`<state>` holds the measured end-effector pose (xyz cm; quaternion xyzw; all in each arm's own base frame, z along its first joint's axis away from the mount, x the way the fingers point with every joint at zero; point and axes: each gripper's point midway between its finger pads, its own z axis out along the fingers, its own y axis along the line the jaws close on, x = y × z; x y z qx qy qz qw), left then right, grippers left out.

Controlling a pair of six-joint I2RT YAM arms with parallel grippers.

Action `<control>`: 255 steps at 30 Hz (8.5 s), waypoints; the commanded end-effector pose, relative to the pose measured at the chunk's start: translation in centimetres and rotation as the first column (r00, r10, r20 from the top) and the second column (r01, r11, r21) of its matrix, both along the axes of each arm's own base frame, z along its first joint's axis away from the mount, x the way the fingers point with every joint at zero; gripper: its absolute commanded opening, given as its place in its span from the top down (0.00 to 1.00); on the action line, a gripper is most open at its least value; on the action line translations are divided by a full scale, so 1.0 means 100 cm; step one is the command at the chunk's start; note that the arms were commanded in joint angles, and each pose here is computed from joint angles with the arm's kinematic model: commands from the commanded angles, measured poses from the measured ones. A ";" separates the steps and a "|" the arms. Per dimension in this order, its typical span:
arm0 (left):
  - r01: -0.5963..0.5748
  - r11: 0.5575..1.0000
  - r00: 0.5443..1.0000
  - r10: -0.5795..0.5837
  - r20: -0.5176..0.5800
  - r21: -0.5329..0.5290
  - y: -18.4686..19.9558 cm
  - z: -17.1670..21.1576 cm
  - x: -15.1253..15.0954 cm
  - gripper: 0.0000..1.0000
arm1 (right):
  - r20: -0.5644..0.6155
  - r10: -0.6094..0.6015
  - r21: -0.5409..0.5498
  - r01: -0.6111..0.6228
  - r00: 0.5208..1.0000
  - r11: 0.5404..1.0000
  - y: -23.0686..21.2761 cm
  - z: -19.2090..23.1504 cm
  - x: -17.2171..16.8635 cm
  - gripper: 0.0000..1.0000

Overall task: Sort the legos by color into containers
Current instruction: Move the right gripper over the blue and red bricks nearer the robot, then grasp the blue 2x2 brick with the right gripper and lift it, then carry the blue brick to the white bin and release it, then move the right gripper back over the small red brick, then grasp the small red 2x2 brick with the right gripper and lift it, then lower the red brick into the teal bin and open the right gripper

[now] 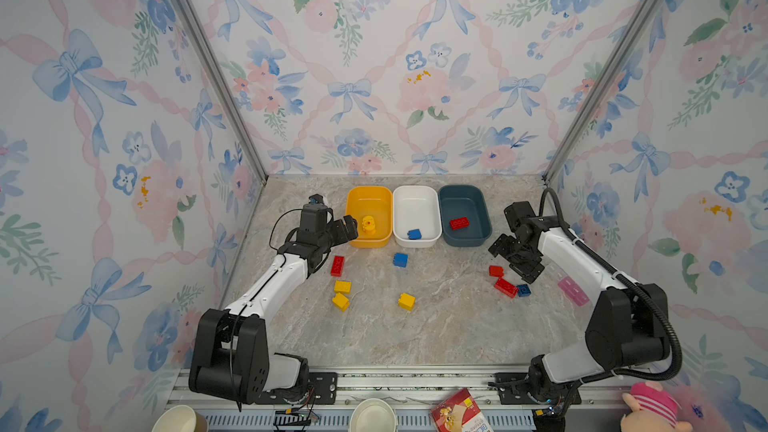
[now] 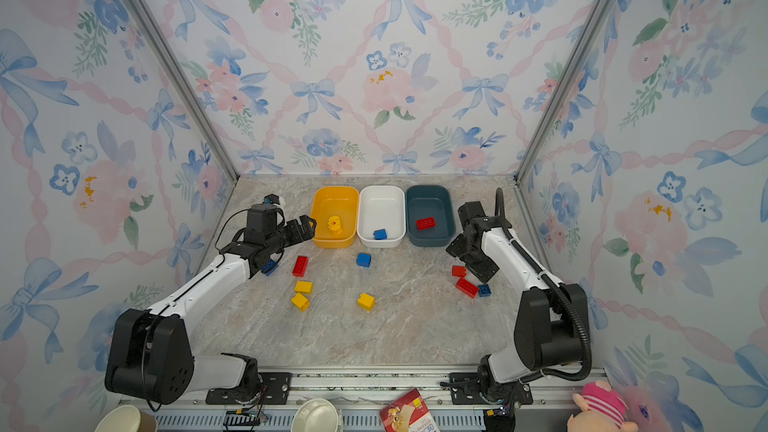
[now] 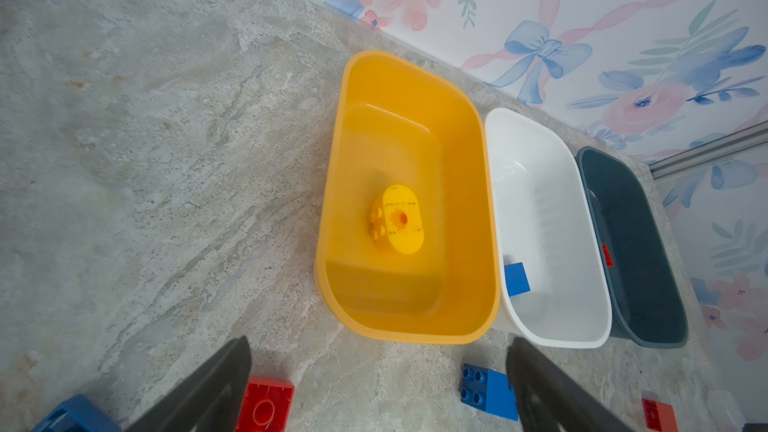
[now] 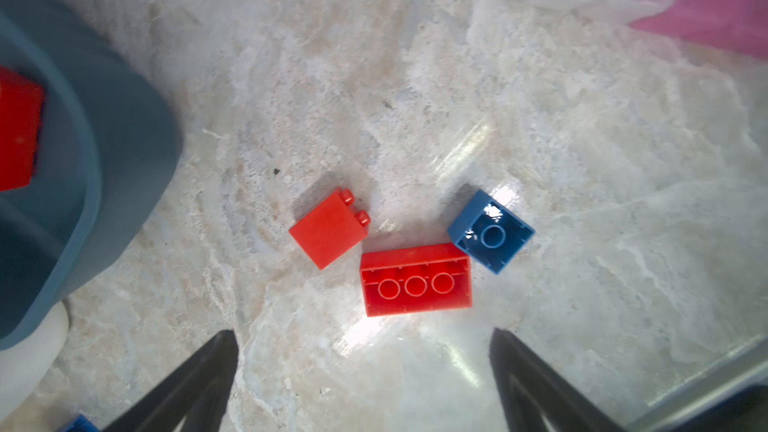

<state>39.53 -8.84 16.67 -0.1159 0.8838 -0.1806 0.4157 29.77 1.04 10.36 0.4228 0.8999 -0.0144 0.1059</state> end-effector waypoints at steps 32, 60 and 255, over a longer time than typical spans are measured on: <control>-0.005 1.000 1.000 0.005 0.014 -0.005 0.007 0.005 0.005 0.02 | -0.108 -0.304 0.073 0.312 0.947 0.947 -0.049 -0.078 -0.036 0.25; -0.011 1.000 1.000 0.011 0.012 0.001 0.014 0.004 0.006 0.02 | -0.100 -0.319 0.079 0.327 0.943 0.942 -0.050 -0.085 -0.039 0.74; -0.060 0.997 0.998 0.060 0.003 -0.049 0.045 -0.020 -0.043 0.02 | 0.140 0.674 -0.145 -0.659 0.725 0.738 0.078 0.040 0.086 0.57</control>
